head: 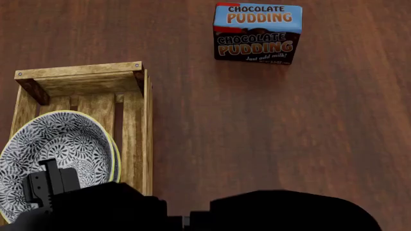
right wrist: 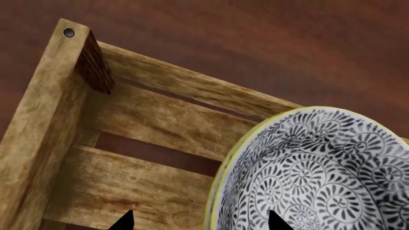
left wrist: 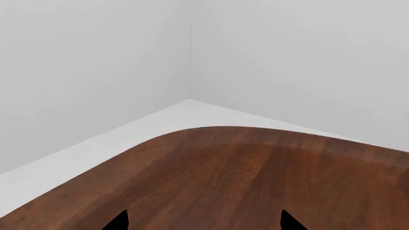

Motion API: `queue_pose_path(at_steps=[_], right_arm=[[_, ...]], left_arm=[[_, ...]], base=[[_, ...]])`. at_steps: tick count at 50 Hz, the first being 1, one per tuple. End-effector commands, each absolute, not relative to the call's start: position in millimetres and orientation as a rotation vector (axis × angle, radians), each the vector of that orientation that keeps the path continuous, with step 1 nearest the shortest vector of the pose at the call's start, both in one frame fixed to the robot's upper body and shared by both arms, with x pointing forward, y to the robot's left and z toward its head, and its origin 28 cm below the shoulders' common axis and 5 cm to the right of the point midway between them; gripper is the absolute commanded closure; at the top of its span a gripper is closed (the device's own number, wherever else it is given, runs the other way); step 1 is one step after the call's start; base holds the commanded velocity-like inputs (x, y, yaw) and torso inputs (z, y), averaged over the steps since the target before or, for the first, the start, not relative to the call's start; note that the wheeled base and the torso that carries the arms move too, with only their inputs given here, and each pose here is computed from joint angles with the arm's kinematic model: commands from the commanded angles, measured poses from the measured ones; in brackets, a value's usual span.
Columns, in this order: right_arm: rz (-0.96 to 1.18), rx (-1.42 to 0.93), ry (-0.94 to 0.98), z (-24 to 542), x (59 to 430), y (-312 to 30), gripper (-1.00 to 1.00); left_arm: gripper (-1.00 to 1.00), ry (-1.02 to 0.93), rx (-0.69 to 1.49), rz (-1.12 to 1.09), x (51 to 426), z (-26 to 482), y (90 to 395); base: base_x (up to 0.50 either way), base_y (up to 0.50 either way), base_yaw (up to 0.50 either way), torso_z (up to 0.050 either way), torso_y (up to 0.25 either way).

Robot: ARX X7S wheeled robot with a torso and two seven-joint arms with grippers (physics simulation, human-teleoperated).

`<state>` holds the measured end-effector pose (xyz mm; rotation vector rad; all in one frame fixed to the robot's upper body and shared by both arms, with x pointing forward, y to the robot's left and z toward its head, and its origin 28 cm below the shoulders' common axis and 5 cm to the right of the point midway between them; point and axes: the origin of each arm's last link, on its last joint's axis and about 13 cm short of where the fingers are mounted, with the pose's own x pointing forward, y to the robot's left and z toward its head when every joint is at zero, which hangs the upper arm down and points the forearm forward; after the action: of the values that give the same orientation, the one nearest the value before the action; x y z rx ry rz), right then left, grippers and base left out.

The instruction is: Stack the left bowl on the right bowl and place them in the tray.

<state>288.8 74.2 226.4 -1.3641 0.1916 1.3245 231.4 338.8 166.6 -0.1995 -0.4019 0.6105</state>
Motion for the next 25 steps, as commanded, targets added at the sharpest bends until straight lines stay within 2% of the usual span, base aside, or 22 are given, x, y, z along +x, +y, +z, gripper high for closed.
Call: queue_pose_path(at_steps=[1, 25], right_arm=[[1.305, -1.359, 0.175, 233.0, 286.9, 74.3, -1.0], [1.267, -1.323, 0.145, 245.0, 283.6, 74.4, -1.0]], left_arm=[[-1.0, -0.403, -0.198, 0.609, 231.6, 166.9, 338.4], [-1.0, -0.404, -0.198, 0.611, 230.6, 167.4, 338.7]], base=[[0.0, 0.0, 0.0, 0.0, 0.0], [0.0, 0.0, 0.0, 0.0, 0.0]])
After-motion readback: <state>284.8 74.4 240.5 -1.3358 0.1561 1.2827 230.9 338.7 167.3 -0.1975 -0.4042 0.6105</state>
